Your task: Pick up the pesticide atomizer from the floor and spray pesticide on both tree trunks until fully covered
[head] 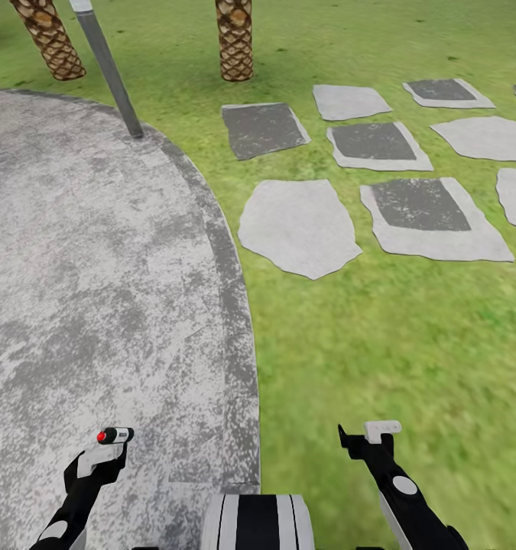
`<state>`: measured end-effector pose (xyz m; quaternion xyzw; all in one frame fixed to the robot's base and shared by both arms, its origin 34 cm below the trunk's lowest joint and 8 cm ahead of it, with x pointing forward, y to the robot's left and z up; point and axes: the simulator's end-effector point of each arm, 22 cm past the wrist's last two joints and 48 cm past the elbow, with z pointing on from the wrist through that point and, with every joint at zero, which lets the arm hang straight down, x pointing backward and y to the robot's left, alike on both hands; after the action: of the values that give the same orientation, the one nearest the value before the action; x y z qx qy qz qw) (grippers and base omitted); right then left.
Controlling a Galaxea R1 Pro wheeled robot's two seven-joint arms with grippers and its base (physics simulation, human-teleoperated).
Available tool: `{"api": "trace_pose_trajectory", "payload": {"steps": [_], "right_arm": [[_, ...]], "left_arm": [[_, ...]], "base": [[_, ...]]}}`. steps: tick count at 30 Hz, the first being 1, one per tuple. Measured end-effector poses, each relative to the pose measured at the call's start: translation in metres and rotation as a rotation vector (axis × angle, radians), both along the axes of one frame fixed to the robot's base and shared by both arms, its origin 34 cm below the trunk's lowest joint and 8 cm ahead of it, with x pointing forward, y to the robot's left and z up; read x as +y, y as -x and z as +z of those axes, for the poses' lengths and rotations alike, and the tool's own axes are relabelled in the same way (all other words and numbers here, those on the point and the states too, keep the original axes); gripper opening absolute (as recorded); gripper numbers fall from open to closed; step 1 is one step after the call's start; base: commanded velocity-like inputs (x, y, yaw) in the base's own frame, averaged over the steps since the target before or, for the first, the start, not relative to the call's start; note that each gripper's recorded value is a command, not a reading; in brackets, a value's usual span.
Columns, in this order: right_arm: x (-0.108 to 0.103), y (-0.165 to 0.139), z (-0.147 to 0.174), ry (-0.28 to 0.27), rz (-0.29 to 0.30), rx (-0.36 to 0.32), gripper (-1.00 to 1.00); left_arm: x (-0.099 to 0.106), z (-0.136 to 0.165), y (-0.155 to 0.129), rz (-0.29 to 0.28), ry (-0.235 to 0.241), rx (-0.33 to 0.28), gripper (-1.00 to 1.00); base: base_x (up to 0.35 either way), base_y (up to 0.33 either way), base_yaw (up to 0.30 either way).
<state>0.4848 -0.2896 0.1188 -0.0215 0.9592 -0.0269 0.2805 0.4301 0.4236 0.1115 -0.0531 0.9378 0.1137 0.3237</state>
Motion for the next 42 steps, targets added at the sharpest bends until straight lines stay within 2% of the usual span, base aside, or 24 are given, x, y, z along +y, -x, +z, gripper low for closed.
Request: {"api": "trace_pose_trajectory", "payload": {"steps": [42], "right_arm": [[0.0001, 0.0, 0.0, 0.0, 0.0, 0.0, 1.0]], "left_arm": [[0.0013, 0.0007, -0.0004, 0.003, -0.002, -0.003, 1.0]], "base": [[0.027, 0.0, 0.0]]}}
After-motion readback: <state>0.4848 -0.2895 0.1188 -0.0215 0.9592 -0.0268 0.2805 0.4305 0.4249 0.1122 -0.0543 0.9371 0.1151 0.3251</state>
